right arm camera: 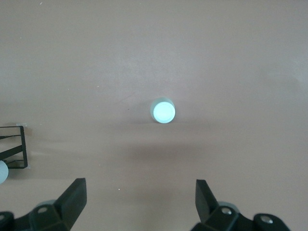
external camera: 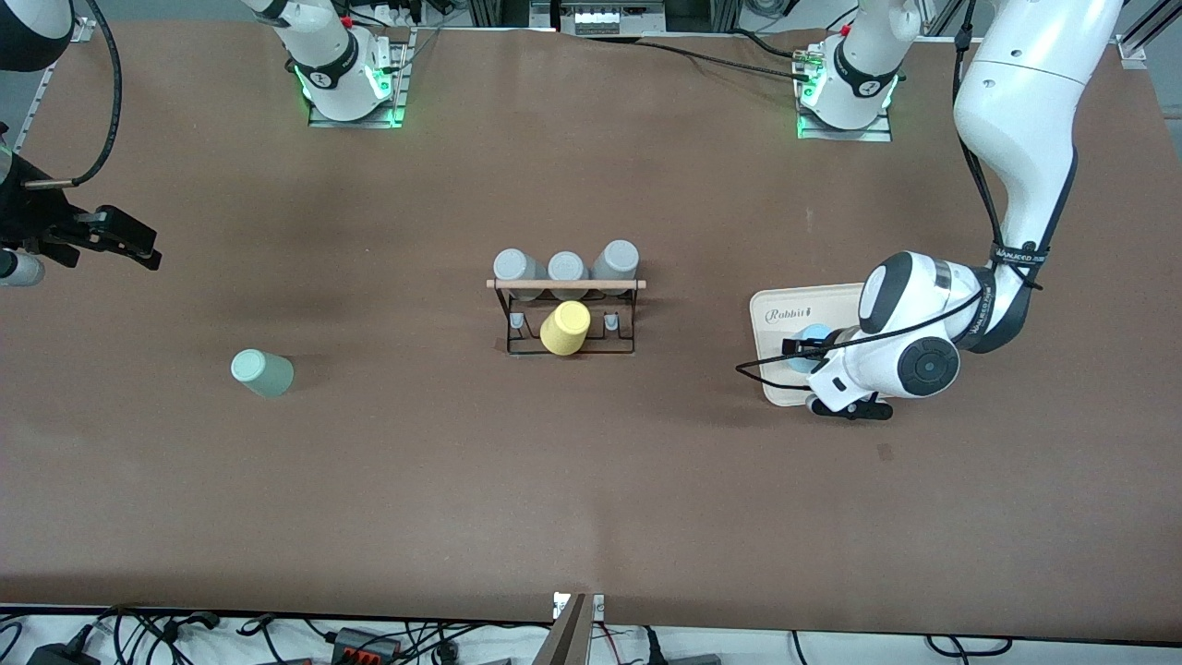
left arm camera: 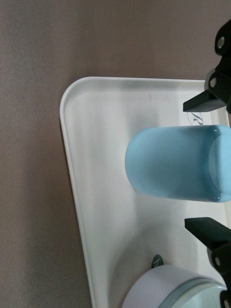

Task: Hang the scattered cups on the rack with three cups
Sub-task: 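Close the left gripper on the light blue cup, then carry the blue cup to the rack while the right gripper reaches the green cup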

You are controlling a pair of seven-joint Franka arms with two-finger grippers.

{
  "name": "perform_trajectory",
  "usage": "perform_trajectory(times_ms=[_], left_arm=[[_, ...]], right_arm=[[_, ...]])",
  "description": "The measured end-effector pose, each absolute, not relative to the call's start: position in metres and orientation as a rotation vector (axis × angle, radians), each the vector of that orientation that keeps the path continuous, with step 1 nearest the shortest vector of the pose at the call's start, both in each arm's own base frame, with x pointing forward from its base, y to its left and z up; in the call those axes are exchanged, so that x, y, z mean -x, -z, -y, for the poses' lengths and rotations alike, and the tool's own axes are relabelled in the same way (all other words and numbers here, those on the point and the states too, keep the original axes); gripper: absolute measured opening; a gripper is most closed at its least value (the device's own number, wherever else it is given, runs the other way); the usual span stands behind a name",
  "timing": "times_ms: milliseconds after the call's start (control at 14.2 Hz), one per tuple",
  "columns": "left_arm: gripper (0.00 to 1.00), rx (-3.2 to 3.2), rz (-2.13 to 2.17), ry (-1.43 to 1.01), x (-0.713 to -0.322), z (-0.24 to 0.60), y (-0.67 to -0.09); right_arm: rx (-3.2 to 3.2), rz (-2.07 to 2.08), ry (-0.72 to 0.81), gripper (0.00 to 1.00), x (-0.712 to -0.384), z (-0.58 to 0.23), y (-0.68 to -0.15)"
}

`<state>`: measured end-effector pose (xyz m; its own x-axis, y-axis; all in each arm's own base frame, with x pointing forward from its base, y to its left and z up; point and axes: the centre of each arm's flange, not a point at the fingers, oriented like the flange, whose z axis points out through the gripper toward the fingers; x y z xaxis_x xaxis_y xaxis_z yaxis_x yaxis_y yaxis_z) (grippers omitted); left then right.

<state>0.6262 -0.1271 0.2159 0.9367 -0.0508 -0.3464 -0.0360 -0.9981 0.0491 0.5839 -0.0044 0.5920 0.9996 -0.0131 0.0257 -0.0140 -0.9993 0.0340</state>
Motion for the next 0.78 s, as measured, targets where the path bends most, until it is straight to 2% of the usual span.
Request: perform_trajectory(times_ms=[212, 353, 564, 776], left_arm=[[0.73, -3.049, 0.066, 0.555, -0.625, 0.126, -0.214], [0.67, -3.049, 0.066, 0.571, -0.623, 0.125, -0.214], [0.66, -3.044, 0.084, 0.612, -0.619, 0.129, -0.215], [0.66, -3.025, 0.203, 0.593, -0.622, 0.179, -0.253]], right_arm=[[-3.107, 0.021, -0.040, 1.00, -0.584, 0.004, -0.592], [-3.106, 0.021, -0.040, 1.00, -0.584, 0.004, -0.592], [-3.106, 0.021, -0.055, 1.00, -0.584, 0.004, -0.596], [-3.106, 0.021, -0.063, 1.00, -0.585, 0.004, -0.600]])
